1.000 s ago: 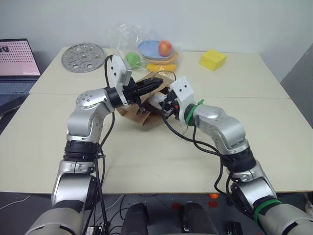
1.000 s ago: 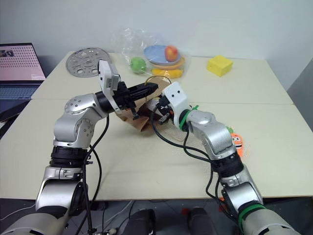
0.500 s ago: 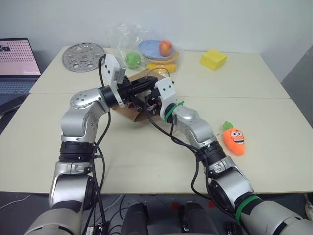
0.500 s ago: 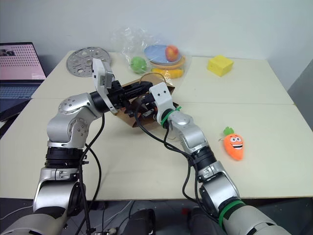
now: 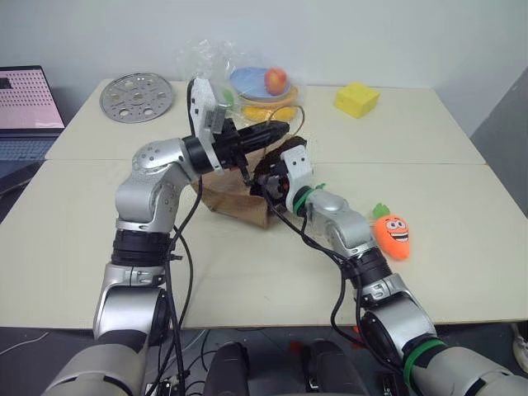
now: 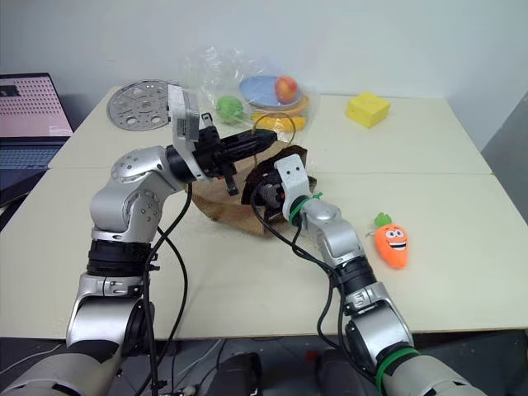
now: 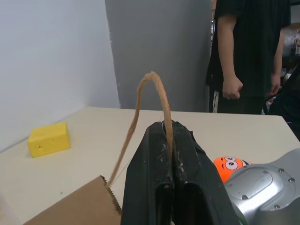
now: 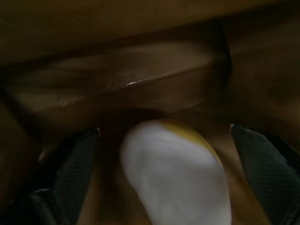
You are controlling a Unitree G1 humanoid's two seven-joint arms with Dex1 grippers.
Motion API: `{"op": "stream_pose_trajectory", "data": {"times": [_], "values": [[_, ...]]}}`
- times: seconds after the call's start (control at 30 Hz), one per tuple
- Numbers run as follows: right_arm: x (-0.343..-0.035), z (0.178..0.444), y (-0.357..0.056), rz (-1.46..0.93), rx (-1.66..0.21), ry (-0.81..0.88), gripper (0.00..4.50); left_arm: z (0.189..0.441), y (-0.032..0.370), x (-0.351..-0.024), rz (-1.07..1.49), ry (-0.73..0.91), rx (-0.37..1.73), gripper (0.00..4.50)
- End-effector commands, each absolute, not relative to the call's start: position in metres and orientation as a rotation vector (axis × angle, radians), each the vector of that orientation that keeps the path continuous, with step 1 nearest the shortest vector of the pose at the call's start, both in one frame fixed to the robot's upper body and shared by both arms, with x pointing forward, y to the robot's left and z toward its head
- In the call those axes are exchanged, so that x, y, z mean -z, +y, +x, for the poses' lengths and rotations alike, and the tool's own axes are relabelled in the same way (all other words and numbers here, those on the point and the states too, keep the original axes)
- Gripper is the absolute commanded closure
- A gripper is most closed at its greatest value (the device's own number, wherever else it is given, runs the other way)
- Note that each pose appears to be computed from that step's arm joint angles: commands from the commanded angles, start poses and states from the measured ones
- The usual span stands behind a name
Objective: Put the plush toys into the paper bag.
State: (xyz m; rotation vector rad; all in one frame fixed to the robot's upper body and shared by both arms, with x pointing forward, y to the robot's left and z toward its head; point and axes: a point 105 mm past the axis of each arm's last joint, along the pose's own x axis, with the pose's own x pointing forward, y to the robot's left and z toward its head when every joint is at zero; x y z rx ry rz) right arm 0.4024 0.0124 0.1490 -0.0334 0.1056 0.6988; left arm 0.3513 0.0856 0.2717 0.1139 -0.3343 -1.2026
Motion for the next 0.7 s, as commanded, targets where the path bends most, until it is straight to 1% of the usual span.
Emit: {"op": "stream_pose_trajectory", "data": {"times": [0.03, 0.1, 0.2, 0.3, 0.4, 0.53, 0.63, 0.7], "values": [[-0.176, 0.397, 0.008, -0.036, -0.702, 0.012, 0.03, 0.351, 0.093, -0.283, 0.127, -0.38, 1.19, 4.5], [-0.183, 0.392, -0.003, -0.031, -0.699, -0.015, 0.03, 0.352, 0.096, -0.282, 0.13, -0.374, 1.183, 4.5], [-0.196, 0.375, -0.02, -0.041, -0.721, -0.056, 0.03, 0.353, 0.101, -0.276, 0.14, -0.354, 1.175, 4.5], [-0.209, 0.351, -0.037, -0.077, -0.773, -0.104, 0.03, 0.353, 0.104, -0.271, 0.143, -0.341, 1.167, 4.5], [-0.216, 0.327, -0.055, -0.061, -0.805, -0.108, 0.03, 0.352, 0.106, -0.27, 0.147, -0.339, 1.167, 4.5], [-0.21, 0.313, -0.108, -0.156, -0.667, -0.055, 0.03, 0.352, 0.108, -0.271, 0.151, -0.331, 1.174, 4.5], [-0.185, 0.302, -0.158, -0.214, -0.484, 0.039, 0.03, 0.348, 0.108, -0.268, 0.156, -0.306, 1.209, 4.5], [-0.169, 0.291, -0.18, -0.224, -0.395, 0.089, 0.03, 0.346, 0.108, -0.267, 0.158, -0.291, 1.229, 4.5]]}}
